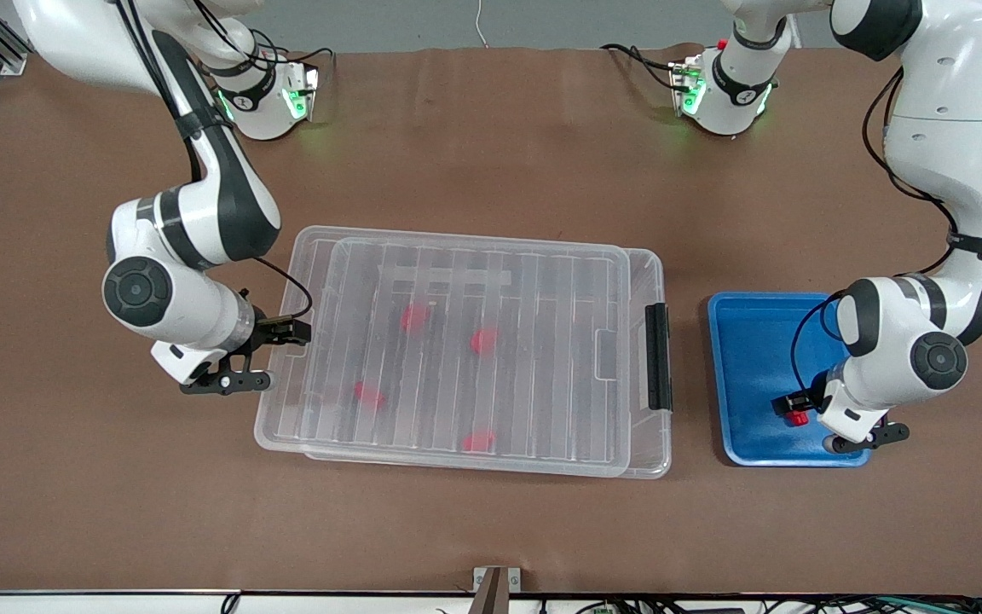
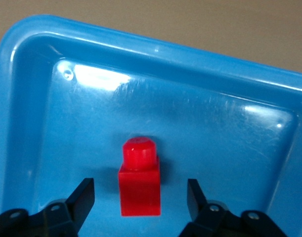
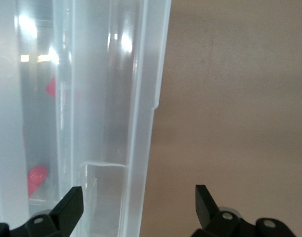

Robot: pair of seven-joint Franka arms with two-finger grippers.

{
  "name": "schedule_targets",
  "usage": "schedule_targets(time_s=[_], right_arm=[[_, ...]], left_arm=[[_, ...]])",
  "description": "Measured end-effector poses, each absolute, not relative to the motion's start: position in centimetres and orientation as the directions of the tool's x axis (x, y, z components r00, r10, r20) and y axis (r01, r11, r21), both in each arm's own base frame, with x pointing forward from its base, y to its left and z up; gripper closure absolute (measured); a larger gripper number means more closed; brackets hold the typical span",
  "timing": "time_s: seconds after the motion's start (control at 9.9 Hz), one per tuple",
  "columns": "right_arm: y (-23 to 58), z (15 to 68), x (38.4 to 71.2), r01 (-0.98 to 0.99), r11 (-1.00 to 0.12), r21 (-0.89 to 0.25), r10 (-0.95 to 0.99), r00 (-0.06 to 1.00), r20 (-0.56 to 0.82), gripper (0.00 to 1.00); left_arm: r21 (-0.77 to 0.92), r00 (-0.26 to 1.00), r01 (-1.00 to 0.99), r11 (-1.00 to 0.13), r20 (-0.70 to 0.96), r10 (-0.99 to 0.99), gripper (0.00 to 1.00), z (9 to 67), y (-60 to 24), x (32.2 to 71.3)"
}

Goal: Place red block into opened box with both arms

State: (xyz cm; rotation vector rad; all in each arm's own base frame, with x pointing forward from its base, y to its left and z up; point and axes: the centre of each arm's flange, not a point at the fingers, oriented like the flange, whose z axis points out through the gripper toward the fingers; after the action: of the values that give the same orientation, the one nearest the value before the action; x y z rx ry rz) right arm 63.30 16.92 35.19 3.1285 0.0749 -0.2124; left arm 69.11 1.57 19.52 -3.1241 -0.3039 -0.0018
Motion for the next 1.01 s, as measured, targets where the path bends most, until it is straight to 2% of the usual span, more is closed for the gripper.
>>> schedule_targets(time_s=[0.3,0.51,0.71,0.91,1.01], right_arm=[[15.0,34.1,63.4,0.045,-0.998,0.040,0.039,0.988,-0.147,0.00],[12.3,34.1,63.9,0.014,-0.999,0.047,0.007,0.988,-0.155,0.00],[8.5,34.3,64.1,-0.016,-0.997,0.072,-0.029,0.983,-0.179,0.00],[4.9,34.3,64.1,-0.007,-0.995,0.099,-0.028,0.978,-0.209,0.00],[3.0,34.4,64.0,-0.010,-0.994,0.107,-0.034,0.974,-0.225,0.00]], left_arm=[[-0.002,0.982,0.191,-0.982,0.003,0.191,0.65,18.4,1.6,69.2],[-0.001,0.981,0.191,-0.982,0.030,0.191,0.65,19.6,1.7,70.0],[0.004,0.984,0.170,-0.985,0.044,0.170,0.65,23.5,0.1,70.7],[-0.011,0.988,0.151,-0.989,0.021,0.150,0.65,31.4,-6.7,69.9],[-0.028,0.987,0.158,-0.987,0.001,0.158,0.65,35.6,-12.6,68.2]])
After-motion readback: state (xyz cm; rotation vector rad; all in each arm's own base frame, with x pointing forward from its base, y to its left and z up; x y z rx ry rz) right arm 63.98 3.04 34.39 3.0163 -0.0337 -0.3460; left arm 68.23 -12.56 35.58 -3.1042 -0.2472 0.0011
